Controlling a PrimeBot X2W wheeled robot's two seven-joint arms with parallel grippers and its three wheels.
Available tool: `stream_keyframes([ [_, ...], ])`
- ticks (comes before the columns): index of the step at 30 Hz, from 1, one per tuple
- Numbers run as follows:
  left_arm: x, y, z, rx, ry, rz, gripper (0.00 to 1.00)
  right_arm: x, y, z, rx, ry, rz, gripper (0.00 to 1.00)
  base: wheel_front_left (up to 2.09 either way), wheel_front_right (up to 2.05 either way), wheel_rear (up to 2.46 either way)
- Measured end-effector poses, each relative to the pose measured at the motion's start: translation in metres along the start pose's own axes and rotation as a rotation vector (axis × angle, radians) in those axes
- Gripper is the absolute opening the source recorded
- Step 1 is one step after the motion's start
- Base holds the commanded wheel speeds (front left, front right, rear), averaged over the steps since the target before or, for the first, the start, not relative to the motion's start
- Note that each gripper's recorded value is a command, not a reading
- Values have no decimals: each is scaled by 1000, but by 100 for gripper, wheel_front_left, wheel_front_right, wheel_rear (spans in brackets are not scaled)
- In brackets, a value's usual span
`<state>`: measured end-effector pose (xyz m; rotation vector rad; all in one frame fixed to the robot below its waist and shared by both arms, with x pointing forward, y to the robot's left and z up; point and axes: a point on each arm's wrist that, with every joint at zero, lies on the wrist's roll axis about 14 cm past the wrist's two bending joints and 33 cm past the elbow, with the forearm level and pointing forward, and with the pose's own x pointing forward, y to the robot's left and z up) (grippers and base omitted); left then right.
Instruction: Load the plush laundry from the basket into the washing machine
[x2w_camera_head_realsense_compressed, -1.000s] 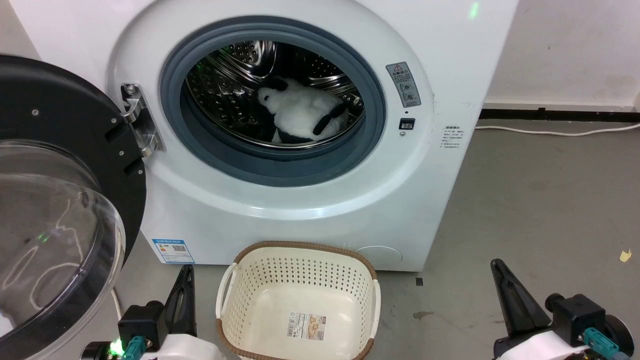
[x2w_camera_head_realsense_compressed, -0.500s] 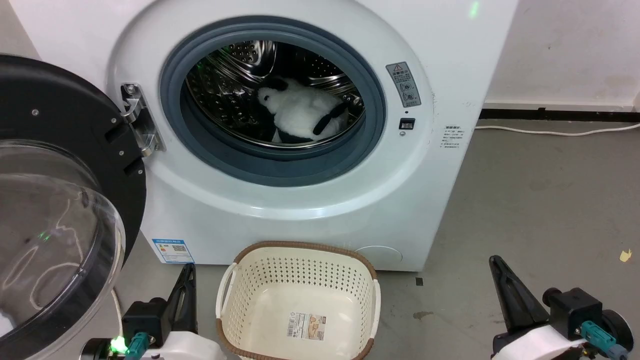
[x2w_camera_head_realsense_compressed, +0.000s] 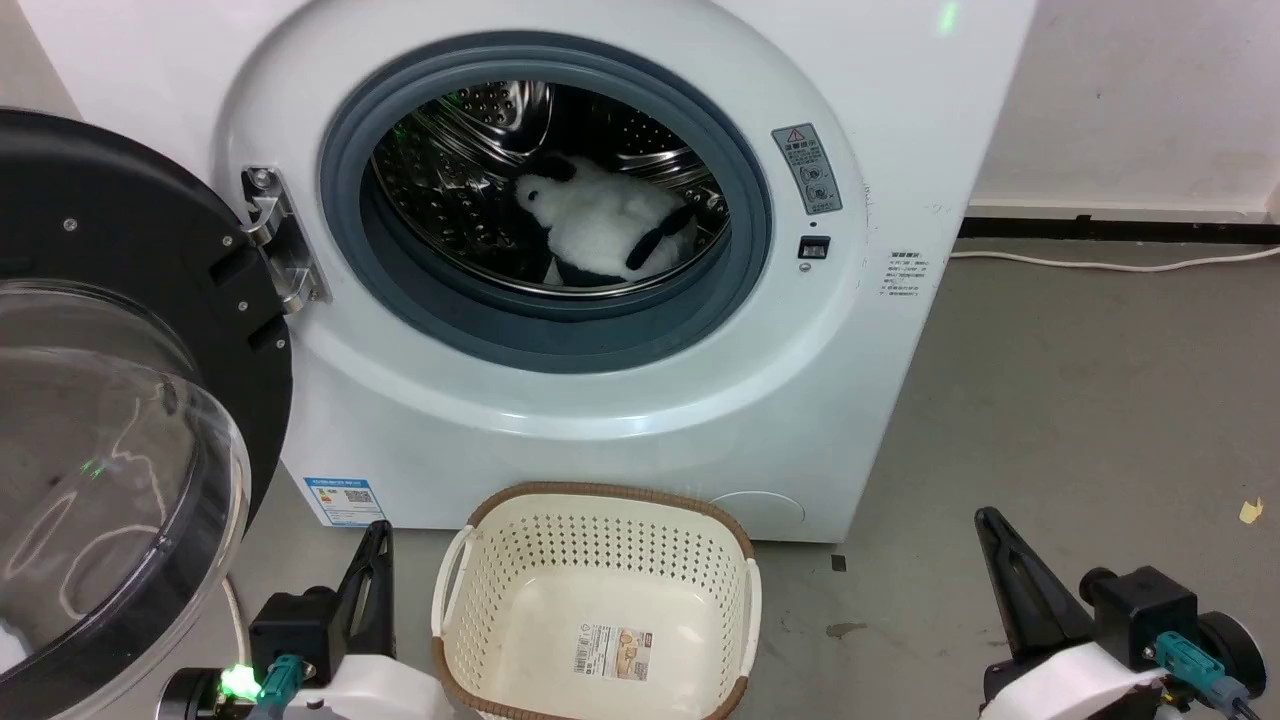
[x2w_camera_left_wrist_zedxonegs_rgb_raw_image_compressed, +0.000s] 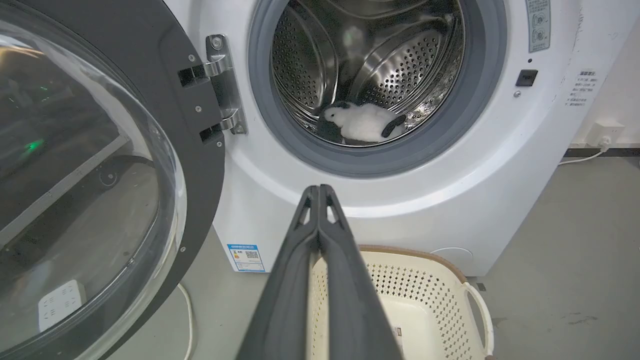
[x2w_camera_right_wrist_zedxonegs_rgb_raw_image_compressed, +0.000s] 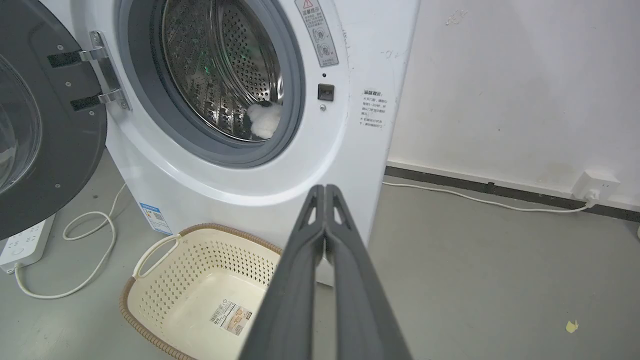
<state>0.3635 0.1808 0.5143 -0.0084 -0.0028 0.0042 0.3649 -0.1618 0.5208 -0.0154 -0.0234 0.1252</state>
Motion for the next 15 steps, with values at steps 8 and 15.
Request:
stream_keyframes([
  [8, 3, -1, 3, 21, 3, -5, 0, 0, 0, -1, -9, 19, 2, 0, 0, 0, 0],
  [15, 4, -3, 5, 24, 6, -6, 0, 1, 1, -2, -11, 26, 3, 0, 0, 0, 0],
])
